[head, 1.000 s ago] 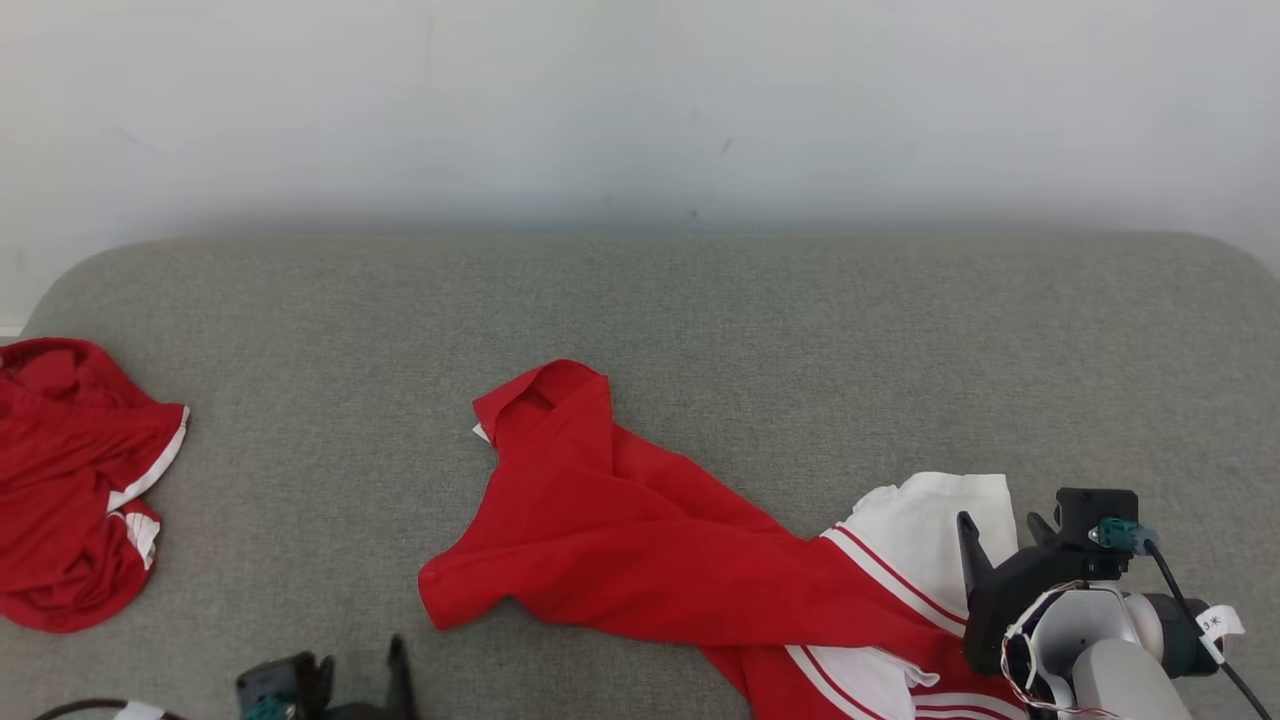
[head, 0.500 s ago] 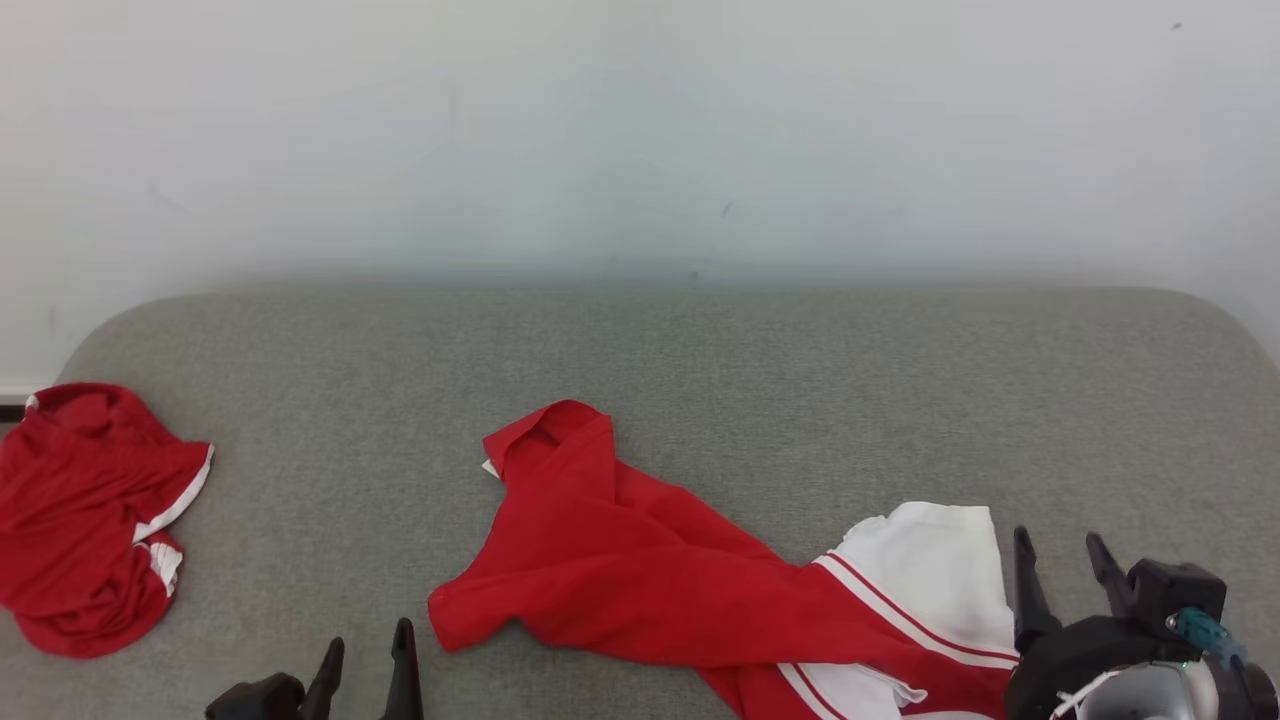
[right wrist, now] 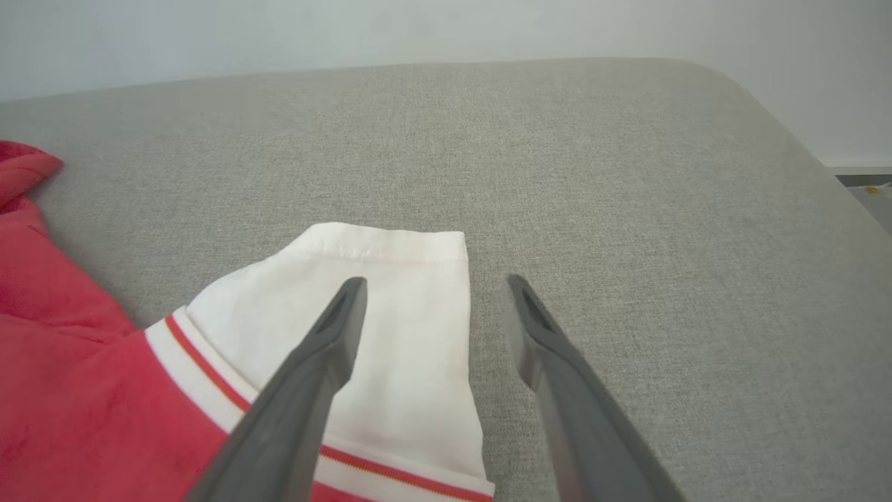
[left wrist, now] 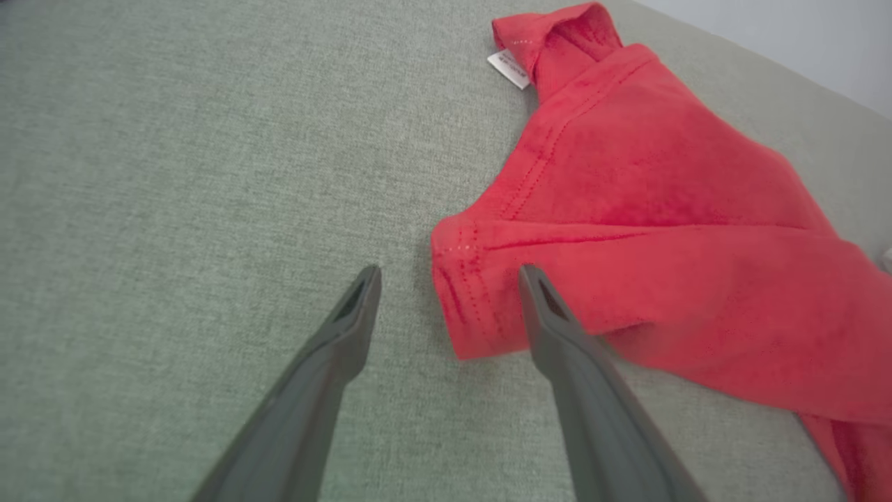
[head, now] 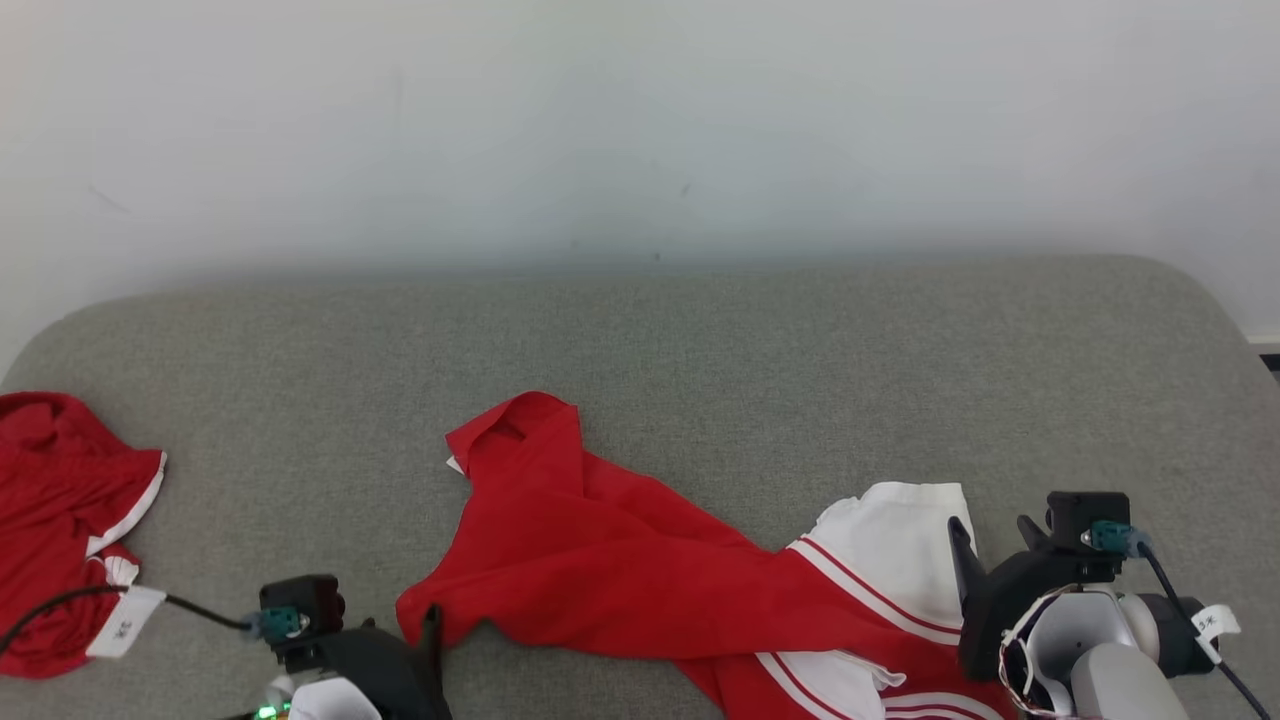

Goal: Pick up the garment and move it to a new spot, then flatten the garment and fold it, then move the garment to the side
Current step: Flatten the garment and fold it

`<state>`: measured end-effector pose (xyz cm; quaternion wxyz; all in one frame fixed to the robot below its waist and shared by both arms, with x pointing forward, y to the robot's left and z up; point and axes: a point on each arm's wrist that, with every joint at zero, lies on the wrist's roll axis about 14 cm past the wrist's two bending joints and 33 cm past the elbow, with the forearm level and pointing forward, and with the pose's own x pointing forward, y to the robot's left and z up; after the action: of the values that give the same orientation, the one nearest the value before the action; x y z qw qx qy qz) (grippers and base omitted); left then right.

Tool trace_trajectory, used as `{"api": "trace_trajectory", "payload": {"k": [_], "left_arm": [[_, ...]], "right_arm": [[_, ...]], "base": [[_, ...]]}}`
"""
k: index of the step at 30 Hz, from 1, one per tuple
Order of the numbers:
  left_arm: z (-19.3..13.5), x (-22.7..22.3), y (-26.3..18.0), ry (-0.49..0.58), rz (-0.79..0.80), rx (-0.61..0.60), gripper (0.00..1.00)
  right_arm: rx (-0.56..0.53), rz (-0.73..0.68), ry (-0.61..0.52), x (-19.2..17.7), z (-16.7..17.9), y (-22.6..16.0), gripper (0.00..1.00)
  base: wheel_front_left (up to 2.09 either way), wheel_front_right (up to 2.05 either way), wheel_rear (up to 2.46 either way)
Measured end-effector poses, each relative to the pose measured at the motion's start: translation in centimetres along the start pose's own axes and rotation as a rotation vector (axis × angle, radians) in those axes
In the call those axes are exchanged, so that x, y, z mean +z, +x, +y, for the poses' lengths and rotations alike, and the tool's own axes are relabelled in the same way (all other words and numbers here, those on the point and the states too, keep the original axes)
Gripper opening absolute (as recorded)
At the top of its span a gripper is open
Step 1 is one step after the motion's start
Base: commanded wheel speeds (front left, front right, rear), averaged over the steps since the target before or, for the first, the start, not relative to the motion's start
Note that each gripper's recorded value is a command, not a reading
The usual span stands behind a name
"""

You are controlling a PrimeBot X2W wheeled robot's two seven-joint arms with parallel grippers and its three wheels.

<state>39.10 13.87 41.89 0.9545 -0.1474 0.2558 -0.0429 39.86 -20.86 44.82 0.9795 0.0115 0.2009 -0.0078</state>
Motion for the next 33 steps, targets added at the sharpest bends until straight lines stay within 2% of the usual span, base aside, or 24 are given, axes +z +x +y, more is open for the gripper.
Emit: {"api": "trace_trajectory", "payload": {"k": [7,8,11,14,16,17,27,33], "left_arm": [[0.5,-0.1,1.3,-0.005,0.068,0.024,0.98],[0.5,-0.5,1.4,-0.006,0.090,0.025,0.84],[0.1,-1.4,1.8,-0.008,0.133,0.016,0.60],[0.2,-1.5,2.2,-0.007,0.141,0.018,0.47],[0.2,-1.4,2.6,-0.004,0.138,0.013,0.31],[0.2,-1.6,2.7,-0.001,0.140,0.013,0.00],[0.1,-2.1,3.5,0.028,0.106,0.003,0.00],[0.3,-2.5,3.7,0.027,0.112,0.004,0.00]], "right_arm": [[0.013,0.047,-0.033,-0.6,0.3,1.3,1.00],[0.015,0.058,-0.033,-0.8,0.4,1.5,1.00],[0.018,0.070,-0.035,-1.0,0.4,1.9,1.00],[0.020,0.092,-0.039,-1.7,0.4,2.3,1.00],[0.023,0.101,-0.040,-1.9,0.5,2.6,1.00],[0.024,0.103,-0.042,-1.9,0.6,2.8,1.00],[0.003,0.168,-0.027,-3.8,-0.2,4.0,1.00],[-0.018,0.188,-0.037,-3.3,-0.8,5.4,1.00]], "base": [[0.00,0.00,0.00],[0.00,0.00,0.00],[0.00,0.00,0.00],[0.00,0.00,0.00],[0.00,0.00,0.00],[0.00,0.00,0.00],[0.00,0.00,0.00],[0.00,0.00,0.00]]}}
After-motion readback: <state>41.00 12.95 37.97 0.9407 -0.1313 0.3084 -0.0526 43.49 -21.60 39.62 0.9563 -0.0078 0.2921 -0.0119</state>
